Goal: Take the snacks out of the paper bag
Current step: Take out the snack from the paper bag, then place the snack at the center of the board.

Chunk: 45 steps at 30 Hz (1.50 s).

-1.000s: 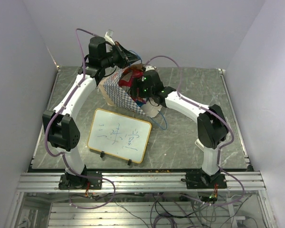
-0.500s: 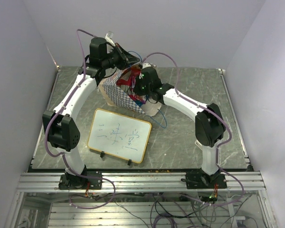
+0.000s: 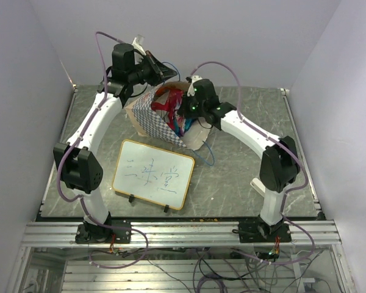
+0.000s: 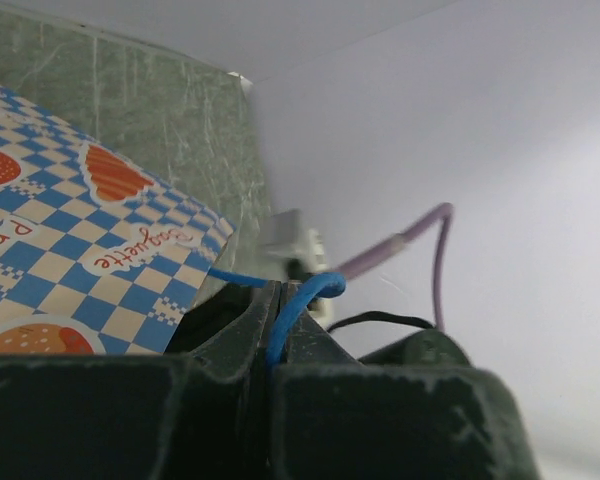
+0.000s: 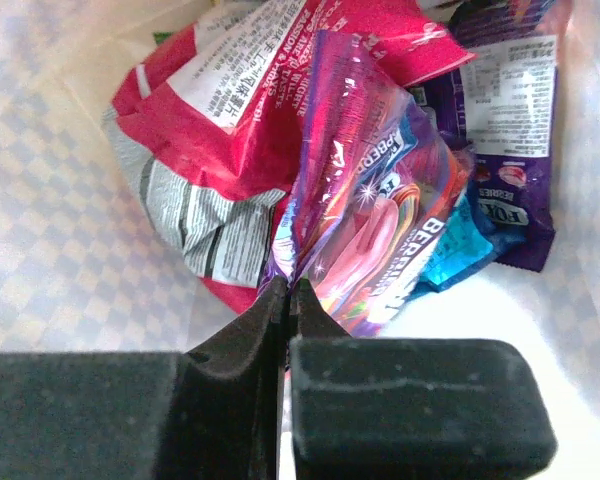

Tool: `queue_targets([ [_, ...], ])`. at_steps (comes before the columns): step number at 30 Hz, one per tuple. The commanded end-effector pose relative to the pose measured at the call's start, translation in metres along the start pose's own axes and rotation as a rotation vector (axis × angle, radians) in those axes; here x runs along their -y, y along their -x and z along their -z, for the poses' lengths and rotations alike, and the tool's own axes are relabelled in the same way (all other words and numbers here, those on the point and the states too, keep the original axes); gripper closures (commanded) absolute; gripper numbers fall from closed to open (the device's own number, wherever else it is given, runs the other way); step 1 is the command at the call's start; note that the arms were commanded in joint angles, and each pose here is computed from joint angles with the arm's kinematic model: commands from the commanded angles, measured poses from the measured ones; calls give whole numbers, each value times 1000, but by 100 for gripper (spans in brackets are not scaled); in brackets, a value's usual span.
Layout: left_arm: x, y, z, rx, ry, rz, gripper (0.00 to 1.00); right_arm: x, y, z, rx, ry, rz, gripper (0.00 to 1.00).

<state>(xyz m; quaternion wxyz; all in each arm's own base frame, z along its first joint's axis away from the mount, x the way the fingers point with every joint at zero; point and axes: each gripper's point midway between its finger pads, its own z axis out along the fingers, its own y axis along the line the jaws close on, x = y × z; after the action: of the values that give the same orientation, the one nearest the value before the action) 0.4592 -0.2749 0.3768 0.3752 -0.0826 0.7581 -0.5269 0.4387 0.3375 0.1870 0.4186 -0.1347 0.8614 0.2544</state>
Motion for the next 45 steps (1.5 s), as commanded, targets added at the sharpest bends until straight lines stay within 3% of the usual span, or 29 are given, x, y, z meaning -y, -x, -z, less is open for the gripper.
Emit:
queue_targets([
  [1, 7, 8, 6, -9, -24, 1, 93, -12, 44, 42, 118, 57, 10, 100],
  [13, -25, -1, -9, -45, 27, 91, 93, -41, 79, 144, 235, 195, 18, 100],
  [26, -12, 3, -2, -41, 1, 74, 93, 54, 91, 283, 375, -376, 70, 100],
  [33, -10, 8, 2, -15, 21, 36, 93, 134, 35, 312, 240, -761, 6, 100],
  [37, -10, 9, 6, -3, 54, -6, 93, 179, -10, 303, 63, -897, -40, 100],
  [42, -12, 1, 6, -17, 97, -47, 93, 227, -59, 284, -163, -965, -102, 100],
  [45, -13, -7, 9, -38, 152, -81, 93, 241, -76, 266, -229, -958, -103, 100],
])
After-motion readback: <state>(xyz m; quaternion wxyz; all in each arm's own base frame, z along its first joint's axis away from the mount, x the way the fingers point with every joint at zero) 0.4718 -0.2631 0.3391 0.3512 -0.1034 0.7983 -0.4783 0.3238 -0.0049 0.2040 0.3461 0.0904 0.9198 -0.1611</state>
